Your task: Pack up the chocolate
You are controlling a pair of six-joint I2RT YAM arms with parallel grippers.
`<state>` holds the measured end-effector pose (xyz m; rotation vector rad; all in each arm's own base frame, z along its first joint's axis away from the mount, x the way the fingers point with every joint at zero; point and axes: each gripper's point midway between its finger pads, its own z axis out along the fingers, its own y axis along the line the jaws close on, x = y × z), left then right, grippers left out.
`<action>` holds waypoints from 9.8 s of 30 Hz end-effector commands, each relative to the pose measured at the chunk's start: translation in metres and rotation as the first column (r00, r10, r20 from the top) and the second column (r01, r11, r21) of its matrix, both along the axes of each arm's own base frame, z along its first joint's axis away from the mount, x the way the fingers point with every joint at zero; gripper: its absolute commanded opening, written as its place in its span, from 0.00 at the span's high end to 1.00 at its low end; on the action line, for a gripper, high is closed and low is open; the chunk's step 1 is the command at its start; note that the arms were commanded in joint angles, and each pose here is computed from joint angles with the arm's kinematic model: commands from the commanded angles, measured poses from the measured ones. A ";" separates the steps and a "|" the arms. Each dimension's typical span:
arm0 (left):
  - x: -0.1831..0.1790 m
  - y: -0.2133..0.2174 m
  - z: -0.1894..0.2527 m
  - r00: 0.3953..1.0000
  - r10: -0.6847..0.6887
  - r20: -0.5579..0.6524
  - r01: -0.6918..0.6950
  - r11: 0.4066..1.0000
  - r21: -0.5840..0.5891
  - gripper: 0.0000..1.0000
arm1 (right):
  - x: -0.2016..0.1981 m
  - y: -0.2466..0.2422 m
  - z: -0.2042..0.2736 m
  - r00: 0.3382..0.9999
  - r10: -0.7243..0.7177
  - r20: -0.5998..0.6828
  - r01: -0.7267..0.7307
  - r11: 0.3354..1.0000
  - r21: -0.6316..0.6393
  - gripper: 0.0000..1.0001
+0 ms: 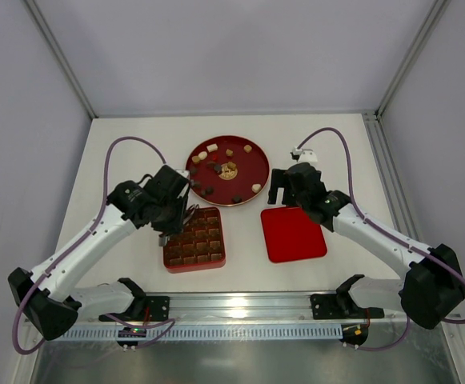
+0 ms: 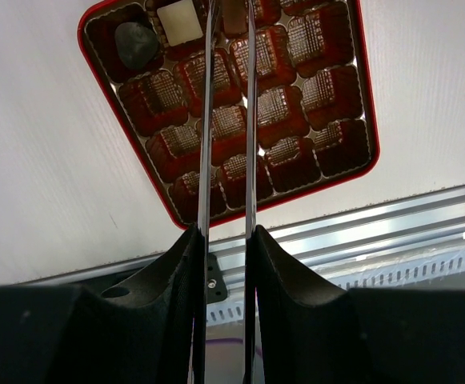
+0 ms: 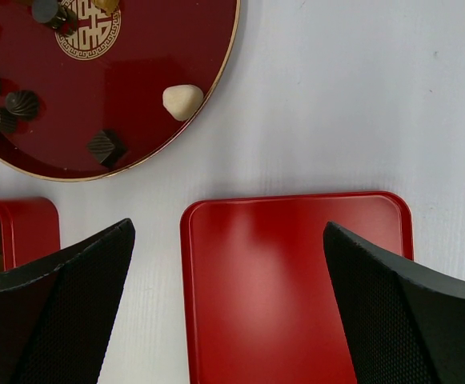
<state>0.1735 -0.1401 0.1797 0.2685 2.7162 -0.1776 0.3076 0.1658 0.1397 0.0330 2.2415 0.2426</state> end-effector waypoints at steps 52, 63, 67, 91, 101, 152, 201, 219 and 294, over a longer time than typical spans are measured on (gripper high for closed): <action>0.079 -0.031 0.053 0.991 -0.039 0.132 0.034 0.999 0.034 0.60 | 0.009 0.012 0.020 0.999 0.024 0.042 -0.026 0.999 0.032 0.00; 0.132 -0.046 0.016 0.997 -0.028 0.068 0.024 0.998 0.057 0.60 | 0.012 0.014 0.027 0.998 0.053 0.047 -0.053 0.999 0.011 0.00; 0.140 -0.052 0.003 0.999 -0.035 0.035 0.032 0.998 0.062 0.60 | 0.013 0.012 0.025 0.997 0.058 0.042 -0.058 0.998 0.001 0.00; 0.136 -0.054 -0.028 0.997 -0.057 -0.047 0.061 0.995 0.083 0.61 | 0.011 0.009 0.019 0.998 0.047 0.033 -0.047 0.999 0.015 0.00; 0.138 -0.059 -0.036 0.995 -0.070 -0.076 0.076 0.994 0.076 0.63 | 0.010 0.007 0.018 0.999 0.040 0.035 -0.040 0.999 0.012 0.00; 0.129 -0.057 -0.027 0.982 -0.116 -0.147 0.131 0.987 0.095 0.67 | 0.013 0.006 0.014 0.999 0.027 0.031 -0.027 0.999 0.021 0.00; 0.140 -0.058 0.031 0.997 -0.076 0.009 0.076 0.996 0.051 0.71 | 0.018 0.003 0.015 0.999 0.014 0.035 -0.014 1.000 0.022 0.00; 0.092 -0.043 0.045 0.996 -0.092 -0.011 0.093 0.996 0.014 0.70 | 0.018 0.001 0.019 0.999 -0.001 0.038 0.000 1.000 0.021 0.00; 0.111 -0.049 0.067 0.987 -0.067 0.143 0.063 0.998 0.027 0.62 | 0.002 -0.017 0.020 0.998 -0.038 0.043 0.038 0.999 0.016 0.00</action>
